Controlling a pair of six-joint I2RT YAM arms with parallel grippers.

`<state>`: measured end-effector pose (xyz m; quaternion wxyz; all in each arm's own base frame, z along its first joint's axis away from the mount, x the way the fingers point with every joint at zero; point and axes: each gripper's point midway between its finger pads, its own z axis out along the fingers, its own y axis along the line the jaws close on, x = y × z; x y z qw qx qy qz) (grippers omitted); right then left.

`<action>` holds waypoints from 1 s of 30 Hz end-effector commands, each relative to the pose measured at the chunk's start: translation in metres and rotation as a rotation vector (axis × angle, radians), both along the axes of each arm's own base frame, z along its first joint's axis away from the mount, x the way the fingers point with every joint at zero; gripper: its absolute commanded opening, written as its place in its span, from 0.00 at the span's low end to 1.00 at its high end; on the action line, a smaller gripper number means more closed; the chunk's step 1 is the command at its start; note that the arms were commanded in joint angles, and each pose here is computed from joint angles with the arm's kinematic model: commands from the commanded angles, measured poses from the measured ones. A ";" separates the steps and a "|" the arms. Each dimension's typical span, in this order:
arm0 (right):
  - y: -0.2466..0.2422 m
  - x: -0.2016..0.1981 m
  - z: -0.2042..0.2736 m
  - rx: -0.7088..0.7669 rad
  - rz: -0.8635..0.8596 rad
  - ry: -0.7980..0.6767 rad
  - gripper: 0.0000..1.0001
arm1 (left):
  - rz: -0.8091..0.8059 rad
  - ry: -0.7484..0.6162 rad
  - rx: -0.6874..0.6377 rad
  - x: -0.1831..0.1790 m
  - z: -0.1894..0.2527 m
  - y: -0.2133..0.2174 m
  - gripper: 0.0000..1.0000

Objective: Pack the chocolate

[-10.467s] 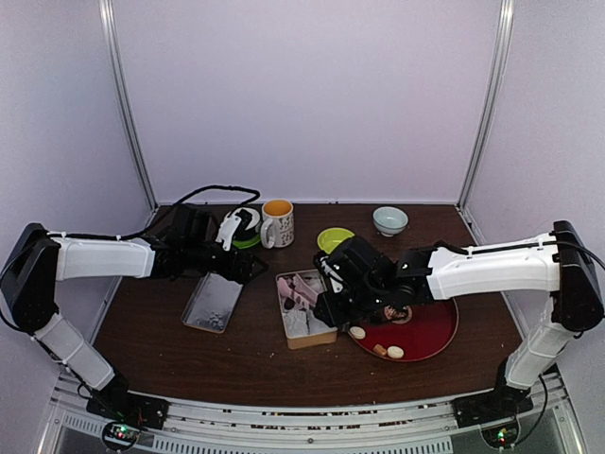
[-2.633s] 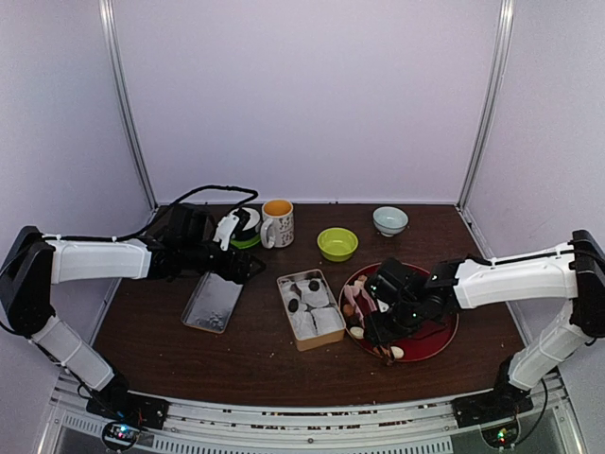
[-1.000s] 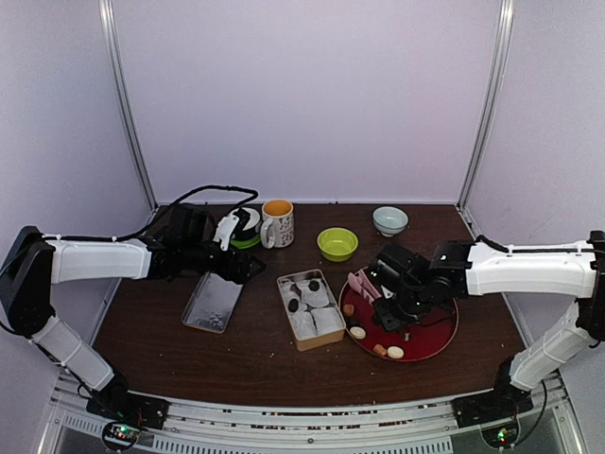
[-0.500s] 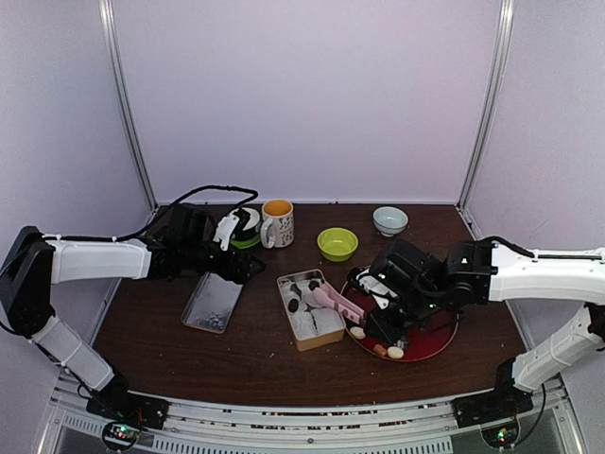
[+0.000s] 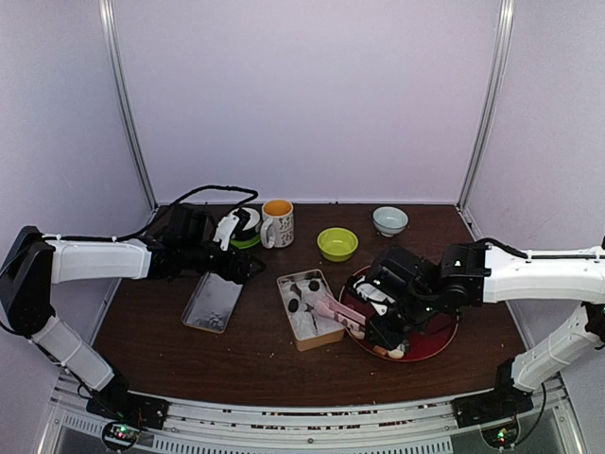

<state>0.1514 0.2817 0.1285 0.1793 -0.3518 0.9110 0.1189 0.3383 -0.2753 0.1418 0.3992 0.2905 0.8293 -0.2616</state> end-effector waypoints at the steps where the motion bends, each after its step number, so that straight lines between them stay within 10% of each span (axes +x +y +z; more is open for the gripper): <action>1: 0.001 0.003 -0.001 -0.017 0.003 -0.020 0.26 | -0.004 -0.034 -0.011 0.003 0.008 -0.002 0.89; 30: -0.058 0.037 0.001 -0.098 -0.256 -0.137 0.31 | -0.003 -0.034 -0.011 0.003 0.008 -0.001 0.89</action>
